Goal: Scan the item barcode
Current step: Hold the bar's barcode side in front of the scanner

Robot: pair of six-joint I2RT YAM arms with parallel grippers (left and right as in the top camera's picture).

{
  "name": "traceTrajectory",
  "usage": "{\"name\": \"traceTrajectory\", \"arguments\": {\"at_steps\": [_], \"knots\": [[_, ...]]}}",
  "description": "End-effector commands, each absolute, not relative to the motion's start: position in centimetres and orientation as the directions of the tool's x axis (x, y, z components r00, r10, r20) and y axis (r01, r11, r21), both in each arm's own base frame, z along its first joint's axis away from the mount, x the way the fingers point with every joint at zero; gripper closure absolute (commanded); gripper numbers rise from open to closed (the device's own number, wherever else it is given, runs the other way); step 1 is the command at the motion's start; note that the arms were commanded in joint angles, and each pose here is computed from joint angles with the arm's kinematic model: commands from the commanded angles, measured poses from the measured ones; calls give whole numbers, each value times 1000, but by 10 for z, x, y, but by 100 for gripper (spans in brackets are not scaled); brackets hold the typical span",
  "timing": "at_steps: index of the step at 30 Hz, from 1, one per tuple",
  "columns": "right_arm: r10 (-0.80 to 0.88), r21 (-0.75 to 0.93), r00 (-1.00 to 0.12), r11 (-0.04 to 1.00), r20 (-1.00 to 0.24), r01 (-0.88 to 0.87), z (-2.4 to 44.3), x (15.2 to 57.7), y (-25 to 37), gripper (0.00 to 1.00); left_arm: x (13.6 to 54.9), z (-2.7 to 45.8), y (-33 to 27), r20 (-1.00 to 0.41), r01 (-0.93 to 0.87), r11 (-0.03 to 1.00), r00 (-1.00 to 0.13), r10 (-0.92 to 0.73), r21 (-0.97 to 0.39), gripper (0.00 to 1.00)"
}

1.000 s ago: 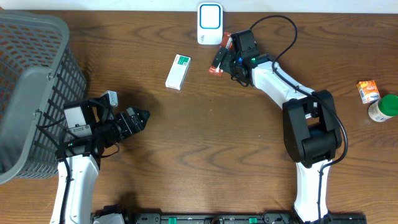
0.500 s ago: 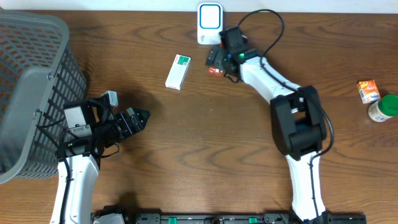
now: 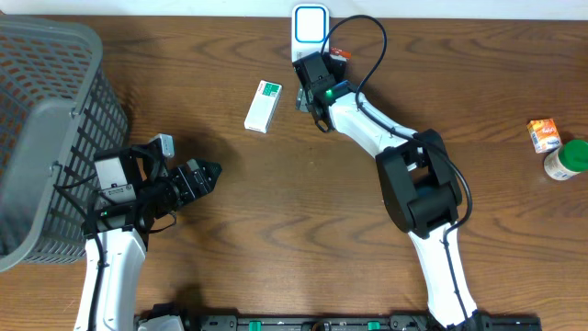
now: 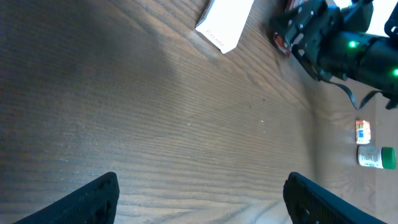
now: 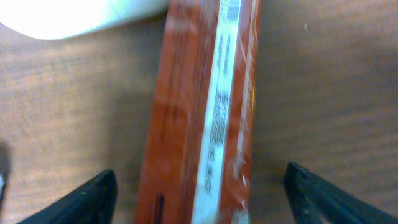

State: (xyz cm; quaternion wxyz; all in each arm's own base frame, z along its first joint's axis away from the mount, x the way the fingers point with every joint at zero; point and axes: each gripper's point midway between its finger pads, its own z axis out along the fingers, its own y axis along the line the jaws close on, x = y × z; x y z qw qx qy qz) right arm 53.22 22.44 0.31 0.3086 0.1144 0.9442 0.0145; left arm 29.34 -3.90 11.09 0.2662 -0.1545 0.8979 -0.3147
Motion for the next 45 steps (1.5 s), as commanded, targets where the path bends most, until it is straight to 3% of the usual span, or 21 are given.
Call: {"name": "traceTrajectory", "arguments": {"at_steps": [1,5,7,15,28,33,40,45], "knots": [[247,73,-843,968,-478,242,-60,518,206,11,295,112,-35,-405,-101,770,-803,-437,-630,14],[255,95,-828,966,-500,241,-57,525,208,9,295,112,-35,-405,-101,770,-803,-437,-630,14],[257,101,-823,966,-506,240,-57,527,209,13,295,112,-35,-405,-101,770,-803,-437,-630,14],[241,84,-844,970,-480,229,-71,520,210,62,295,112,-35,-405,-101,770,-803,-437,-630,14],[157,113,-893,986,-421,120,-47,509,223,96,295,112,-35,-405,-101,770,-803,-437,-631,14],[109,184,-901,982,-420,34,-3,504,239,99,295,112,-35,-405,-101,770,-803,-437,-630,14],[113,492,-952,870,-284,-43,66,473,283,94,295,112,-35,-405,-101,770,-803,-437,-630,14],[122,529,-962,848,-245,-27,90,459,284,97,295,112,-35,-405,-101,770,-803,-437,-630,14]]}}
